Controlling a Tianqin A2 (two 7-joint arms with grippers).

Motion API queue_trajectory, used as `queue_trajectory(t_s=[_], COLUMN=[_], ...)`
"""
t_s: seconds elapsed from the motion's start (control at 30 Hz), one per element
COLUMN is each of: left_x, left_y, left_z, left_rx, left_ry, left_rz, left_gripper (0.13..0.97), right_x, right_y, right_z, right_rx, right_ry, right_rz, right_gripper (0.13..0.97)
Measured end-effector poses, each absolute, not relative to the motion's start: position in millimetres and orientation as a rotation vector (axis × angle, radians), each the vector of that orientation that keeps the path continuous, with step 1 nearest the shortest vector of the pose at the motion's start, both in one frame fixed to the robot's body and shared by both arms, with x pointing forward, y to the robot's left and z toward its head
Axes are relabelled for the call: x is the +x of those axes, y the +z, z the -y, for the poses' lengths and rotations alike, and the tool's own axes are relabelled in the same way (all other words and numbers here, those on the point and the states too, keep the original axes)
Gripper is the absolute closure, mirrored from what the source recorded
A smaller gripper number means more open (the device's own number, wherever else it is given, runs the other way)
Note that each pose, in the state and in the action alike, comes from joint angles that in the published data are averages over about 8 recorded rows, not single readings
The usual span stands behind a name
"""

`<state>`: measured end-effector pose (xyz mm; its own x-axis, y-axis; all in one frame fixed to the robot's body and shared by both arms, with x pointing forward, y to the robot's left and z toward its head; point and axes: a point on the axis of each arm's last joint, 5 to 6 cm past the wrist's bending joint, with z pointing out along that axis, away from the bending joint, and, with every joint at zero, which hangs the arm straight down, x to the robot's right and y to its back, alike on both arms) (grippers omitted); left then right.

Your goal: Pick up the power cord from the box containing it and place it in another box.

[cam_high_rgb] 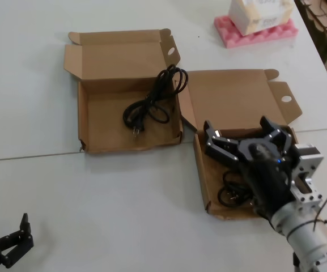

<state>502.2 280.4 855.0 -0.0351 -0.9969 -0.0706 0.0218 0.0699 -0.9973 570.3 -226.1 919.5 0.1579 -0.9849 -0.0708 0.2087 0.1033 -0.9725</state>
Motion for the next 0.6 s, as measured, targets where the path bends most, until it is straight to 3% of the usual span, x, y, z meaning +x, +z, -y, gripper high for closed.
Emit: queue_trajectory(t_s=[0.13, 0.6], left_x=[502, 502], left_y=[855.0, 855.0], left_z=[-280, -280], left_rx=[-1.125, -1.125], left_ry=[-1.193, -1.193], left_rz=[-1.253, -1.253], left_gripper=[0.242, 0.143], right_x=[563, 532], right_y=[910, 875], right_z=[233, 261], right_rx=[-1.041, -0.983], right_ry=[-1.094, -0.971], right_rz=[-1.038, -1.222], right_gripper=[0.130, 0.130])
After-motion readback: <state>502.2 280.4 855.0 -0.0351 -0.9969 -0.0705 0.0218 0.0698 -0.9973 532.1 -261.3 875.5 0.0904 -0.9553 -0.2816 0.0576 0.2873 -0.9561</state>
